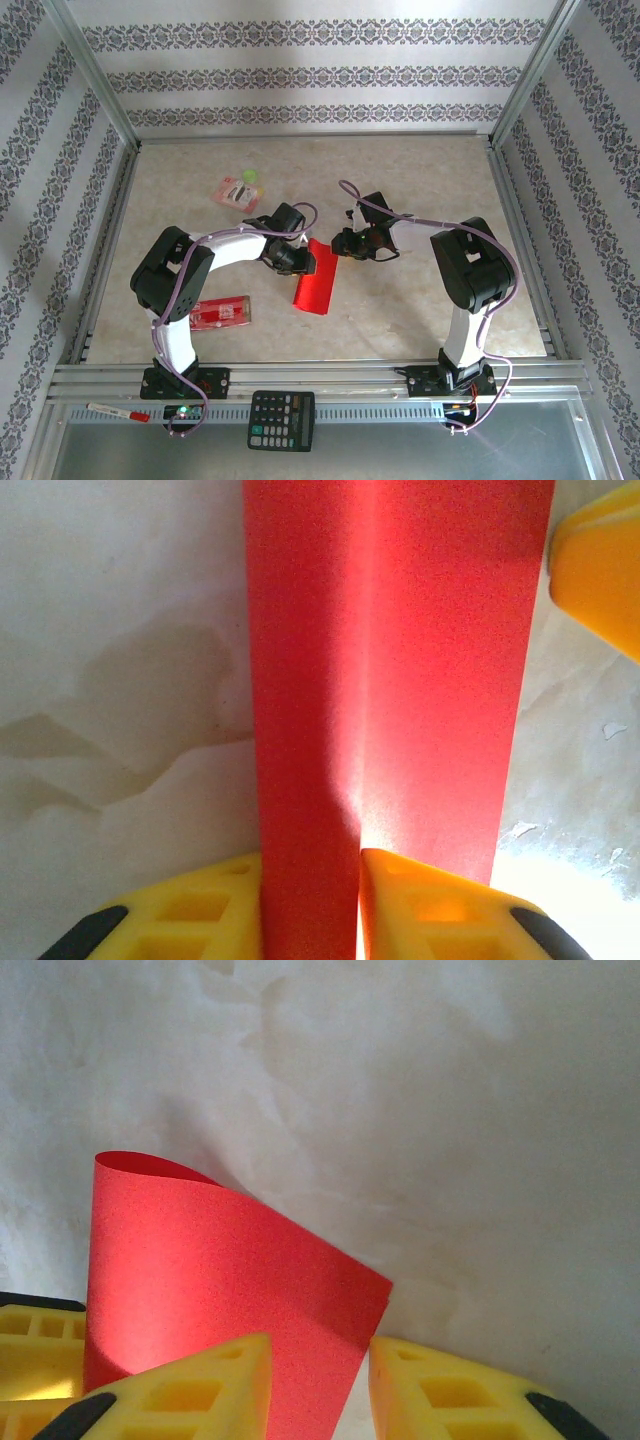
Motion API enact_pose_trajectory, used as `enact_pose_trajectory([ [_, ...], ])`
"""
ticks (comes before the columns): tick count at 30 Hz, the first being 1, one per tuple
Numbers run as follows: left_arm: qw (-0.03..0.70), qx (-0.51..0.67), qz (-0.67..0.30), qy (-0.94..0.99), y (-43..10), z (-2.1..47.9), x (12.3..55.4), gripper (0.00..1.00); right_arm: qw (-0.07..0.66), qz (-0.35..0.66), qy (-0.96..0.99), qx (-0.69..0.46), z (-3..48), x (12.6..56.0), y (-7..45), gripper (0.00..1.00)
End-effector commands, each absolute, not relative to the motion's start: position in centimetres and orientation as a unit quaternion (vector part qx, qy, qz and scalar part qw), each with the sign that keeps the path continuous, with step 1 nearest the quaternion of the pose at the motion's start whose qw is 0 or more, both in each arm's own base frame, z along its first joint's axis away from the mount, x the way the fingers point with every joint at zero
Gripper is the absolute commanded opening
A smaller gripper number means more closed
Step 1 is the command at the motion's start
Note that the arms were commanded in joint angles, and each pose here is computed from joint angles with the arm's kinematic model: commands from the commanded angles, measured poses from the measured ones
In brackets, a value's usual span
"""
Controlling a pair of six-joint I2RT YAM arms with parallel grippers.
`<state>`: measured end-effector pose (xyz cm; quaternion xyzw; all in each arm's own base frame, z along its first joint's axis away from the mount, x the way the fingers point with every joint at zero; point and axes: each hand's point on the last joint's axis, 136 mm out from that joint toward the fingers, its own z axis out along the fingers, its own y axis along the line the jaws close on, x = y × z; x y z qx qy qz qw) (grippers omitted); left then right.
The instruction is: Fold a paper plane with a square sheet of paper (pick it up from the middle)
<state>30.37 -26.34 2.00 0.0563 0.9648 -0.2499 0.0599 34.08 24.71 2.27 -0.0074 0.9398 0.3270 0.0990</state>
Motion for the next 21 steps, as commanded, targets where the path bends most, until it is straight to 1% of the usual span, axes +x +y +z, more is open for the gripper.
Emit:
enact_pose_trajectory([
  [1,0.058,0.029,-0.220,0.973,-25.1,0.2,30.1,0.28,0.110,0.340,0.934,-0.013,2.0,34.5,25.6,0.32],
  [4,0.063,0.022,-0.225,0.972,-25.2,0.2,30.2,0.28,0.109,0.342,0.933,-0.010,2.0,34.3,25.5,0.31],
  [17,0.063,0.025,-0.230,0.971,-25.1,0.6,29.8,0.18,0.118,0.342,0.932,-0.016,3.0,34.3,25.2,0.31],
  [21,0.059,0.028,-0.233,0.970,-25.2,0.6,29.7,0.16,0.116,0.343,0.932,-0.023,3.5,34.1,25.1,0.32],
])
